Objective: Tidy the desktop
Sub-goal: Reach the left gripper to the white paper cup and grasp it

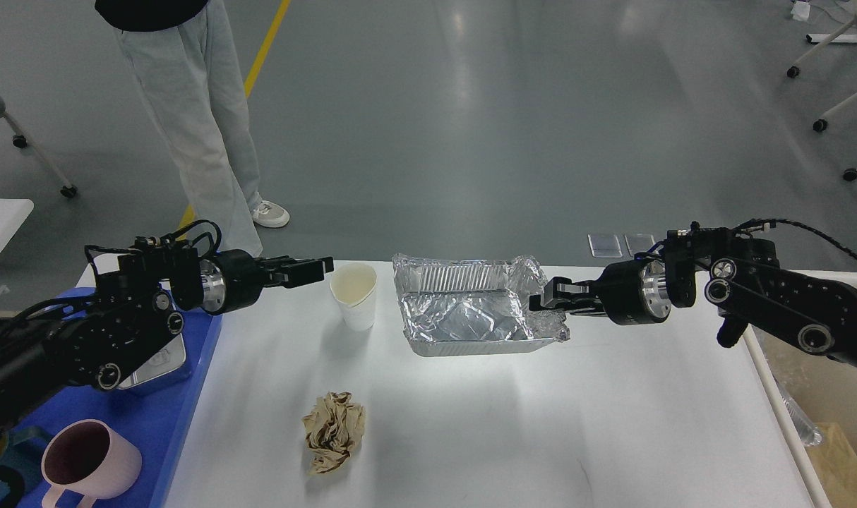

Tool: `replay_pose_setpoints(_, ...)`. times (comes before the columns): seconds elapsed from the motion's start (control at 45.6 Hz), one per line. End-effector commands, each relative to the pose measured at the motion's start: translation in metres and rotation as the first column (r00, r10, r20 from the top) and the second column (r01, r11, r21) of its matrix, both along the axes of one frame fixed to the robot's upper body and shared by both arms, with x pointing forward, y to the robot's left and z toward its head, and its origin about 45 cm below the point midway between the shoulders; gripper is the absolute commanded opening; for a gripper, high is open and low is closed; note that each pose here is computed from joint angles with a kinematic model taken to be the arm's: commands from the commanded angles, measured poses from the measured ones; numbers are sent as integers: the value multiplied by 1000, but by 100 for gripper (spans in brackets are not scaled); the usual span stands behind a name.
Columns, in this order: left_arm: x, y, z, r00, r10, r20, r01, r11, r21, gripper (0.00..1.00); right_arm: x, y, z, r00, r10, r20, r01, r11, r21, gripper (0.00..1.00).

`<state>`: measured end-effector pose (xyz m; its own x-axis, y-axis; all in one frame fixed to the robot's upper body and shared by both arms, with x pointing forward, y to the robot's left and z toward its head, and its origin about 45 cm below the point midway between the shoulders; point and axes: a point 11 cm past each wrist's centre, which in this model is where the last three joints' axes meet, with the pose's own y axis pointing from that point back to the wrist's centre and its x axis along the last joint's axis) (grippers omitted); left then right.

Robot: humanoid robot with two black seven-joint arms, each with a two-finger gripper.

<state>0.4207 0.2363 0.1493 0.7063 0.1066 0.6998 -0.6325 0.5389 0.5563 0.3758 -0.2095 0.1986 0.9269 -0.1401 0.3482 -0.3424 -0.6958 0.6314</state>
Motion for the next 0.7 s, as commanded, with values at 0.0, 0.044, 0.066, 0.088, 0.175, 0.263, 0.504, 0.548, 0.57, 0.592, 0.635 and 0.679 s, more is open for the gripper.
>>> replay_pose_setpoints(0.0, 1, -9, -21, 1000, 3, 6, -3, 999, 45, 94, 0, -3, 0, 1000, -5, -1, 5, 1000, -2, 0)
replay_pose_setpoints(0.044, 0, -11, -27, 1000, 3, 6, -4, 998, 61, 93, 0, -4, 0, 1000, -7, -1, 7, 1000, -3, 0)
replay_pose_setpoints(0.066, 0, -12, -30, 1000, 5, 6, -5, 998, 68, 93, 0, -4, 0, 1000, -8, -1, 8, 1000, -3, 0)
replay_pose_setpoints(0.088, 0, -10, -33, 1000, 7, 6, -8, 997, 75, 92, 0, -4, -1, 1000, -8, -2, 8, 1000, -3, 0)
replay_pose_setpoints(0.175, 0, -9, -39, 1000, 19, 6, -19, 996, 88, 90, -2, -5, -3, 1000, -11, -8, 11, 1000, -4, 0)
replay_pose_setpoints(0.263, 1, -9, -40, 1000, 25, 7, -25, 995, 93, 81, -3, -7, -5, 1000, -14, -12, 14, 1000, -4, 0)
replay_pose_setpoints(0.504, 7, -19, -44, 999, 39, 4, -40, 994, 101, 57, -3, -13, -5, 1000, -25, -13, 25, 1000, -11, 0)
replay_pose_setpoints(0.548, 7, -21, -45, 999, 41, 1, -41, 994, 97, 56, -3, -14, -4, 1000, -27, -12, 27, 1000, -12, 0)
replay_pose_setpoints(0.57, 7, -21, -46, 999, 45, 0, -45, 994, 96, 56, -3, -14, -4, 1000, -27, -14, 27, 1000, -11, 0)
replay_pose_setpoints(0.592, 7, -22, -46, 999, 47, 0, -47, 995, 93, 56, -3, -14, -4, 1000, -26, -14, 26, 1000, -11, 0)
replay_pose_setpoints(0.635, 8, -23, -46, 999, 53, -3, -52, 995, 85, 55, -3, -15, -4, 1000, -27, -14, 27, 1000, -12, 0)
replay_pose_setpoints(0.679, 8, -25, -47, 998, 57, -5, -57, 995, 79, 54, -3, -16, -5, 999, -29, -16, 28, 1000, -14, 0)
